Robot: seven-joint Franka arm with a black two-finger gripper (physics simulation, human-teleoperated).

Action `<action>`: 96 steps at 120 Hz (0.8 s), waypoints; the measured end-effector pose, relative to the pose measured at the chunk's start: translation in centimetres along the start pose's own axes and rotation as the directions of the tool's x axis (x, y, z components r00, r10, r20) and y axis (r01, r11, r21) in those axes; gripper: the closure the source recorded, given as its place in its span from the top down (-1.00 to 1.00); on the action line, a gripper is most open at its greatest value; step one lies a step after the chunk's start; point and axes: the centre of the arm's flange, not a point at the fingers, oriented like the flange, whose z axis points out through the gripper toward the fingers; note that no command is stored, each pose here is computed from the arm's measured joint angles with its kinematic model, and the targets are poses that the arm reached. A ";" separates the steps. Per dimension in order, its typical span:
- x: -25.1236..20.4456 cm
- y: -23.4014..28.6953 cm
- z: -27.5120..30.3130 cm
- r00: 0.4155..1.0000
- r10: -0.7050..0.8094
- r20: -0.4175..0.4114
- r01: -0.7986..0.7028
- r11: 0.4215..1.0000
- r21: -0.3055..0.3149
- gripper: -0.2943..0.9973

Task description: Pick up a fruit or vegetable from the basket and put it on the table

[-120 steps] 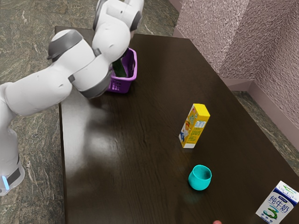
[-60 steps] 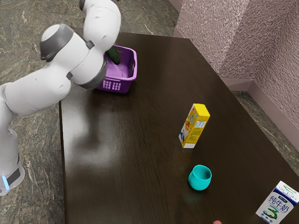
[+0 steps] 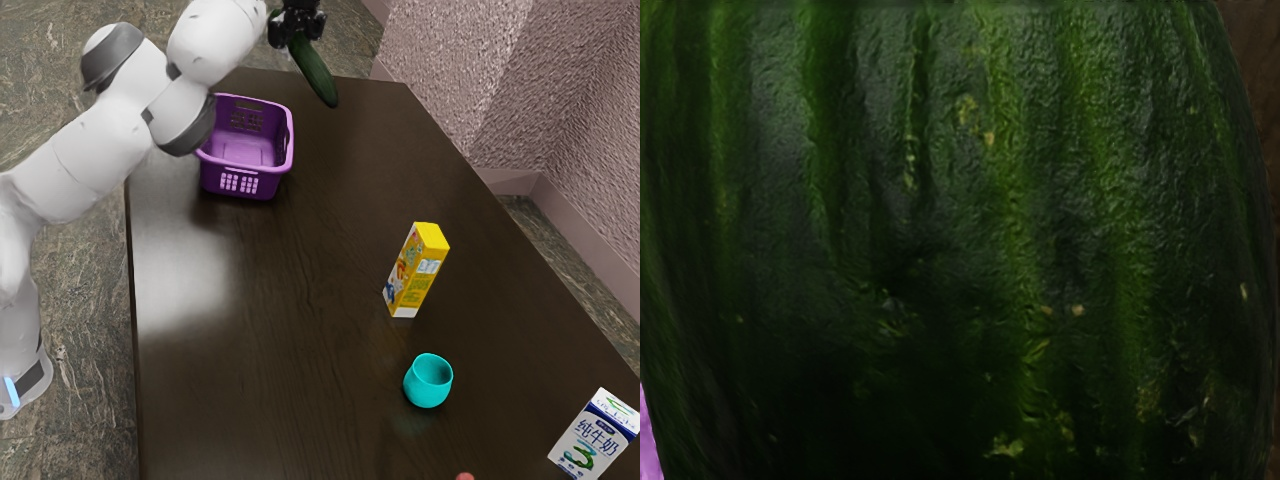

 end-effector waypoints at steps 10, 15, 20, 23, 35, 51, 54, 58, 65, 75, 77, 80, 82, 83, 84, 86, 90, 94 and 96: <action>-3.1 2.9 3.3 0.993 0.089 0.077 -0.086 0.995 -0.045 -0.29; -4.1 3.8 4.4 0.989 0.115 0.098 -0.108 0.992 -0.070 -0.29; -4.7 4.5 5.0 0.986 0.130 0.105 -0.121 0.988 -0.091 -0.29; -4.8 4.7 5.3 0.985 0.135 0.106 -0.125 0.987 -0.103 -0.29; -5.6 5.6 6.0 0.983 0.151 0.101 -0.136 0.981 -0.137 -0.13; -5.7 6.2 6.7 0.984 0.151 0.090 -0.135 0.978 -0.161 0.28; -5.7 6.3 6.7 0.985 0.150 0.087 -0.134 0.977 -0.165 0.33; -5.5 6.3 6.7 0.986 0.147 0.085 -0.131 0.977 -0.170 0.37; -5.3 6.4 6.6 0.986 0.144 0.080 -0.128 0.976 -0.176 0.43; -5.0 6.2 6.2 0.987 0.138 0.079 -0.122 0.976 -0.180 0.48; -4.9 6.0 6.1 0.988 0.136 0.079 -0.121 0.977 -0.175 0.49; -4.4 5.4 5.5 0.988 0.128 0.087 -0.112 0.980 -0.167 0.50; -3.9 4.7 4.6 0.988 0.118 0.103 -0.100 0.981 -0.164 0.50; -3.6 4.2 3.9 0.987 0.114 0.112 -0.095 0.982 -0.165 0.51; -3.3 3.8 3.3 0.987 0.110 0.121 -0.090 0.982 -0.165 0.51; -2.8 2.8 1.7 0.985 0.107 0.136 -0.083 0.982 -0.167 0.51; -3.0 0.4 -2.7 0.982 0.122 0.146 -0.095 0.979 -0.178 0.52; -4.0 -1.9 -6.6 0.978 0.150 0.141 -0.124 0.975 -0.183 0.52; -4.6 -3.3 -8.6 0.976 0.169 0.140 -0.142 0.972 -0.186 0.53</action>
